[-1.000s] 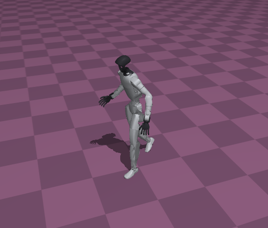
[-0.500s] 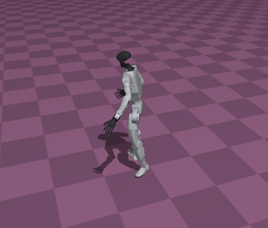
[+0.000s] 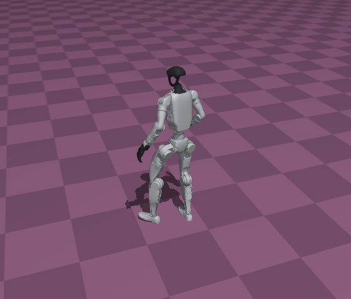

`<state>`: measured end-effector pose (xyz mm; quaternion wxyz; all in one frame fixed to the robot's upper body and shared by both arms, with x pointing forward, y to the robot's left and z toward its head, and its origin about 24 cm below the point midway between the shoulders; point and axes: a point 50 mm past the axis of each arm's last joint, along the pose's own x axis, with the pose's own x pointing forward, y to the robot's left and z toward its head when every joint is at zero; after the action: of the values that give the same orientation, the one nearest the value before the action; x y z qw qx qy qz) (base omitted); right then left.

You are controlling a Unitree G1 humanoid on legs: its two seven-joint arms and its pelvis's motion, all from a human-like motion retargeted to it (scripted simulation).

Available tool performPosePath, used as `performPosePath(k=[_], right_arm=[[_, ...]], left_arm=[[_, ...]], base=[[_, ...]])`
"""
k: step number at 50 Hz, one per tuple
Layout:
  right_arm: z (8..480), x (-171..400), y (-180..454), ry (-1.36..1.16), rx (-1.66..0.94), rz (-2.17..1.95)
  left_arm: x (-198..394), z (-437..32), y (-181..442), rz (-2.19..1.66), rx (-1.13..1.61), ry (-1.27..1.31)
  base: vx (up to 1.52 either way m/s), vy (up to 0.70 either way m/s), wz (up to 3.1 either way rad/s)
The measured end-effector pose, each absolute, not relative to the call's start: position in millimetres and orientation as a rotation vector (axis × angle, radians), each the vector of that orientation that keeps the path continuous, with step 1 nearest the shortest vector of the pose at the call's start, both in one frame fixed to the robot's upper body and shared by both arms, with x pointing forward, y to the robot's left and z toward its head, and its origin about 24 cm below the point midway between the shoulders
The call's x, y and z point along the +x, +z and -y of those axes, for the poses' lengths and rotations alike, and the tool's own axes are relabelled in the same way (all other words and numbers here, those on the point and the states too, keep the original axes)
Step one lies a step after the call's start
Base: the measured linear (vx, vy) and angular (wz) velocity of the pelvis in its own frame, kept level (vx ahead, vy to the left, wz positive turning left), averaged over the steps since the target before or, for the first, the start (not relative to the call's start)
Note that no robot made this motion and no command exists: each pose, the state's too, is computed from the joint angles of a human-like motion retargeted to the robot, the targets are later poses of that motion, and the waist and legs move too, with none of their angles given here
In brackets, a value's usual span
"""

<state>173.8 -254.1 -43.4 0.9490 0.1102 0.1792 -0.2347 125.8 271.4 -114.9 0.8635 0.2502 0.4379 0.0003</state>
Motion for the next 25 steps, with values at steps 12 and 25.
performPosePath(k=[12, 25], right_arm=[[245, 174, -41, -0.439, 0.187, -0.362], [222, 190, -47, -0.372, 0.205, -0.392]], left_arm=[[84, -300, -122, -1.032, 0.501, 0.223], [84, -298, -125, -1.030, 0.400, 0.336]], base=[[0.33, -0.01, -1.24], [0.35, 0.13, -0.75]])
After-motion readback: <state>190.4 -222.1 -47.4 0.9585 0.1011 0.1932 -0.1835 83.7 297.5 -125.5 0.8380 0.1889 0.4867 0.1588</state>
